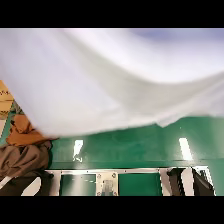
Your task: Fold the shirts.
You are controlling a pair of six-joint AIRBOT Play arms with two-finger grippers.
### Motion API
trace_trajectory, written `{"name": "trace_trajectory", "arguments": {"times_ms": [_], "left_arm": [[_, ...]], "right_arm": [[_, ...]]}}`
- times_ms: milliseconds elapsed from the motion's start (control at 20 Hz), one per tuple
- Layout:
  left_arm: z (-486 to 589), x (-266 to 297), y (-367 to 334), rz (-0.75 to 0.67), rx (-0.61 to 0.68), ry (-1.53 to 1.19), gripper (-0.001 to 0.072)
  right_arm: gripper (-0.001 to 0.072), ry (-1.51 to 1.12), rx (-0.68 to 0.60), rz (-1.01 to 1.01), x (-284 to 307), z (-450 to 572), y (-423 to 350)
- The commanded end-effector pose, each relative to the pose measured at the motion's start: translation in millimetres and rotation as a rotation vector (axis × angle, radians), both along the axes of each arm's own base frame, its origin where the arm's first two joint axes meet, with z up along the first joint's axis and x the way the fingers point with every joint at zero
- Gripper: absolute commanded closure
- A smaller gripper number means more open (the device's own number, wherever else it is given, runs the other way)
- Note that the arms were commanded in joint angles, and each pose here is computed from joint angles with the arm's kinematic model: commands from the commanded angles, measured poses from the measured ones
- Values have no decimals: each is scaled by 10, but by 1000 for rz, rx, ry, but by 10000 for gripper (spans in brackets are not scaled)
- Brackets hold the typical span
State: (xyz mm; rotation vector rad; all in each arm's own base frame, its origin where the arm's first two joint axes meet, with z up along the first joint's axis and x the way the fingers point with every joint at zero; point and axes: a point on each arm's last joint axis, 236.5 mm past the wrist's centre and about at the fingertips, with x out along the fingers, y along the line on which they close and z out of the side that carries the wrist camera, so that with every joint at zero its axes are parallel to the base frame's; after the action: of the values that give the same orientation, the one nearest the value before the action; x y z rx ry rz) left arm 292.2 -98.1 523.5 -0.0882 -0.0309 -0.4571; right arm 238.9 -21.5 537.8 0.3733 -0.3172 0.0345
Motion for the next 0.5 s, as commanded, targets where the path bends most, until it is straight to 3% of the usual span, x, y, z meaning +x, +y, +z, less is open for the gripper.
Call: {"name": "trace_trajectory", "arguments": {"times_ms": [0,300,450], "left_arm": [[-845,780,51,-3,-14,214,681],[-3224,2019,-599,-230,44,673,681],[-4280,2299,-815,-243,4,891,681]], "right_arm": [[693,148,109,-3,442,-640,-446],[693,630,250,227,2004,-3210,-477],[693,864,400,259,2417,-4447,-593]]}}
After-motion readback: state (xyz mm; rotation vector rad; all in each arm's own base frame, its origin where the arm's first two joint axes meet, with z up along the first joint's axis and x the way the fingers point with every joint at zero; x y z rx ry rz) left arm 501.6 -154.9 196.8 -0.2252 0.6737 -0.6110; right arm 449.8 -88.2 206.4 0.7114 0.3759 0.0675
